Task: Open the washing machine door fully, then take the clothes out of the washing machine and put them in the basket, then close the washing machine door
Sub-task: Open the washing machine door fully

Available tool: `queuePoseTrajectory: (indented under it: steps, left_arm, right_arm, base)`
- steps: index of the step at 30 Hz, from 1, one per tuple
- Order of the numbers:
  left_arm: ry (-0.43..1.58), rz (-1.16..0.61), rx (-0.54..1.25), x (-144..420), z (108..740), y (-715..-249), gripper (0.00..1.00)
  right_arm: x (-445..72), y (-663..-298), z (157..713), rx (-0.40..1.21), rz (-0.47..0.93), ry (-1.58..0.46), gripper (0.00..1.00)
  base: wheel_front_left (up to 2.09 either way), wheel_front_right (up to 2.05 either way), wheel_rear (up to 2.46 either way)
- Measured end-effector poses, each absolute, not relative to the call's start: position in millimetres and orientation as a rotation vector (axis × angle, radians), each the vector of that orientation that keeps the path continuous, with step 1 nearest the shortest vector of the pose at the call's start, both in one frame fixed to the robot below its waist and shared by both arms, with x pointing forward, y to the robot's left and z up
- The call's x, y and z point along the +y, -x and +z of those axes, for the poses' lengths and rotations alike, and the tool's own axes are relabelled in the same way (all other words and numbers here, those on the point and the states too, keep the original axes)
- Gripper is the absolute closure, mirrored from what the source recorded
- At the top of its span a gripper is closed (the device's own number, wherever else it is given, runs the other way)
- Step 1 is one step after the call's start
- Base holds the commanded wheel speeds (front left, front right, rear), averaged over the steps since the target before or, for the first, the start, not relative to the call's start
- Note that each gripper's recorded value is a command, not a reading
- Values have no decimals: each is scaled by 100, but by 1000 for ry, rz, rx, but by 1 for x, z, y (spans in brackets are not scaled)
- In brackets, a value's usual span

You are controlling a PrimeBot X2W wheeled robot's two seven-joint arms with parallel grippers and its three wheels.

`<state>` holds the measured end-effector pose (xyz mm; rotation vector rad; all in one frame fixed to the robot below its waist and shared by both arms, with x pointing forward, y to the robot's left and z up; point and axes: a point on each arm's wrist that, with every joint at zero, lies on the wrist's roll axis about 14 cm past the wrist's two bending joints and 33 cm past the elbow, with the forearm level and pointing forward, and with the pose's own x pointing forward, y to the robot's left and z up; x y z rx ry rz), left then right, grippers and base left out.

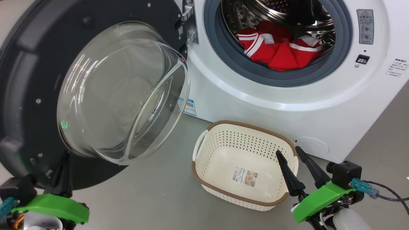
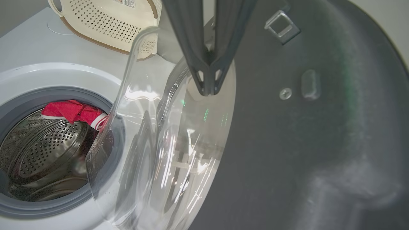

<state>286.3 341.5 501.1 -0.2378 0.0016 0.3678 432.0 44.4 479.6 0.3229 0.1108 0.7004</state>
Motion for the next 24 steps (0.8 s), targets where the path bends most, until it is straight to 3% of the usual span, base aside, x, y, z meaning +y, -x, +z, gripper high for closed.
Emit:
queuePoseTrajectory:
  steps: [4,5,6,7,8,24]
  left_arm:
    - [243,357,-10,334,504,-286,98]
    - [244,354,-15,332,505,-287,67]
    - [245,348,-20,329,507,-287,50]
    - [248,343,-25,326,508,-288,5]
    - [249,339,-28,324,509,-288,0]
    - [242,205,-97,275,536,-307,0]
  right_arm:
    - [42,-432,480,108,696,-322,0]
    - [42,-432,481,107,694,-321,0]
    - [41,-432,481,106,692,-321,0]
    - [40,-432,482,104,690,-321,0]
    - [39,-432,482,103,688,-320,0]
    - [12,-431,489,76,624,-308,0]
  base:
    - [0,0,0]
    - [0,0,0]
    - [0,0,0]
    - [0,0,0]
    - [0,0,0]
    - [0,0,0]
